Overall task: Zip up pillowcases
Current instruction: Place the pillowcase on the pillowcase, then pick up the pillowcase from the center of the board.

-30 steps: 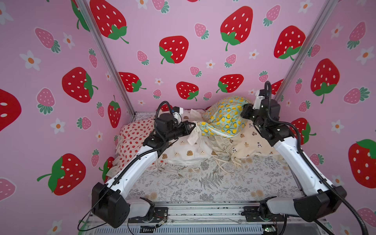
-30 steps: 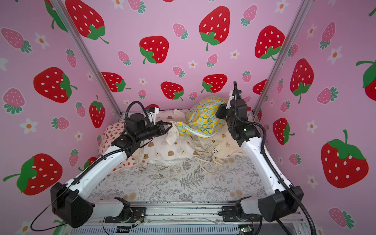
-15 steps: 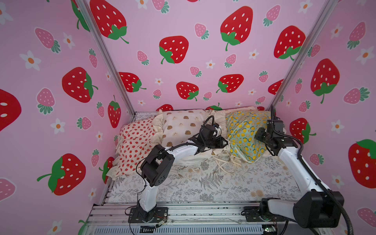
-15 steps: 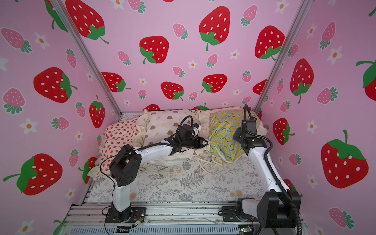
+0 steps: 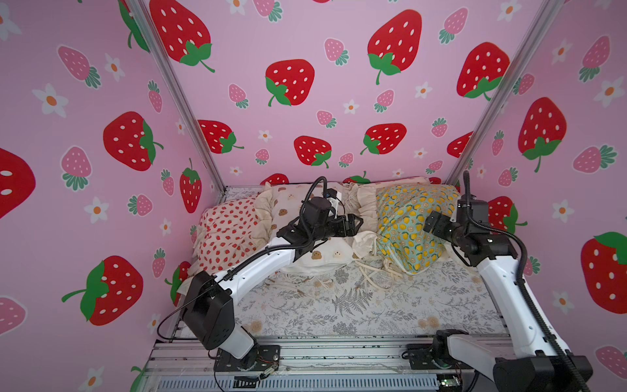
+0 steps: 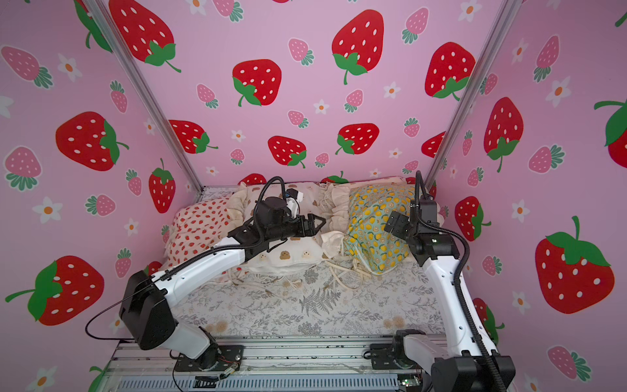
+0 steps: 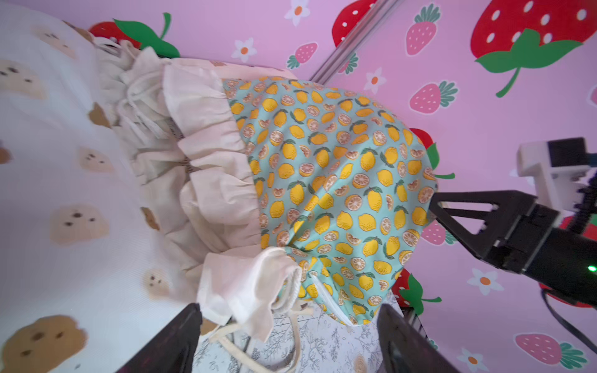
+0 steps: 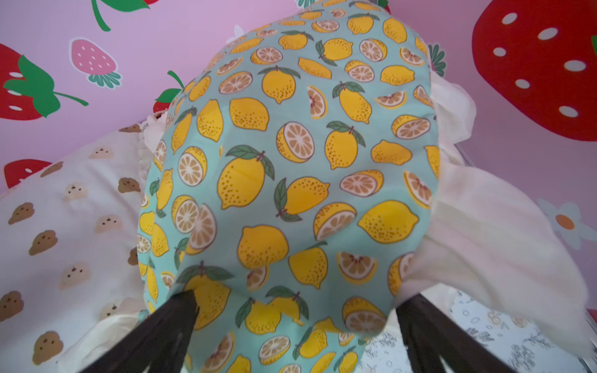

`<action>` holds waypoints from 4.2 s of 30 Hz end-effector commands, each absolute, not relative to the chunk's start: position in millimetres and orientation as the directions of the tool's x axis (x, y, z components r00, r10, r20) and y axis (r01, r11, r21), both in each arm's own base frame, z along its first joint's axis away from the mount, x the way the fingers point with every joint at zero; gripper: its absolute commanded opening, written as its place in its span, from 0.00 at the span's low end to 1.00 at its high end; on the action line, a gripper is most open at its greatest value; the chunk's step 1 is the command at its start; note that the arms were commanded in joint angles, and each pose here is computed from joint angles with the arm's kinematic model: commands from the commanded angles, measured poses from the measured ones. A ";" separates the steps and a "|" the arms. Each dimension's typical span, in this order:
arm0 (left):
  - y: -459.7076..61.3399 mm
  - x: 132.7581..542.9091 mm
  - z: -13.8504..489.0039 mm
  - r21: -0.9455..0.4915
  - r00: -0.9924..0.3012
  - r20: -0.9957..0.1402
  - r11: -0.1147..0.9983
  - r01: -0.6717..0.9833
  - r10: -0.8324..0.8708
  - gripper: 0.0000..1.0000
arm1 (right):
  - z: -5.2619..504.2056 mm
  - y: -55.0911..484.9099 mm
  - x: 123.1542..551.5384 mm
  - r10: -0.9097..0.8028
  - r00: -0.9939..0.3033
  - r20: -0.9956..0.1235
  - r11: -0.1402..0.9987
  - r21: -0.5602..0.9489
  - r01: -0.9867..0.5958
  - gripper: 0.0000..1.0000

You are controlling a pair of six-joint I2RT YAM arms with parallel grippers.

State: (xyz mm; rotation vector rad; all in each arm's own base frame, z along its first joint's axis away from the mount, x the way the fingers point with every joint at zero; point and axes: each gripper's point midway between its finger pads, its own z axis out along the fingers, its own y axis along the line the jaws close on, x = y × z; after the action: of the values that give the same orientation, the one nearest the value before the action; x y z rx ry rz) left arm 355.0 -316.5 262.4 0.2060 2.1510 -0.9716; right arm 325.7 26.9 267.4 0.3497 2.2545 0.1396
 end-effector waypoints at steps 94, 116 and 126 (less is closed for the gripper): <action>-36.9 334.3 78.2 -0.628 -0.588 -0.385 0.668 -0.399 -0.712 0.07 | 61.7 328.1 344.4 -0.321 -0.814 -0.484 0.894 0.128 -0.429 0.49; -67.7 342.7 179.5 -0.754 -0.572 -0.450 0.635 -0.168 -0.686 0.00 | 233.8 288.2 374.0 -0.194 -0.671 -0.715 0.881 0.174 -0.440 0.13; -147.6 334.1 227.7 -0.771 -0.618 -0.506 0.637 0.011 -0.601 0.00 | 218.0 248.0 392.4 -0.158 -0.697 -0.699 0.916 0.160 -0.368 0.13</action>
State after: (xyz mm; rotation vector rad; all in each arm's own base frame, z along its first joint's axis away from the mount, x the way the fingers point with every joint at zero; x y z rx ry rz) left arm 329.9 -134.2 201.0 -0.4797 2.1194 -0.9448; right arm 394.7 251.1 244.2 -0.3333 2.2777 0.4060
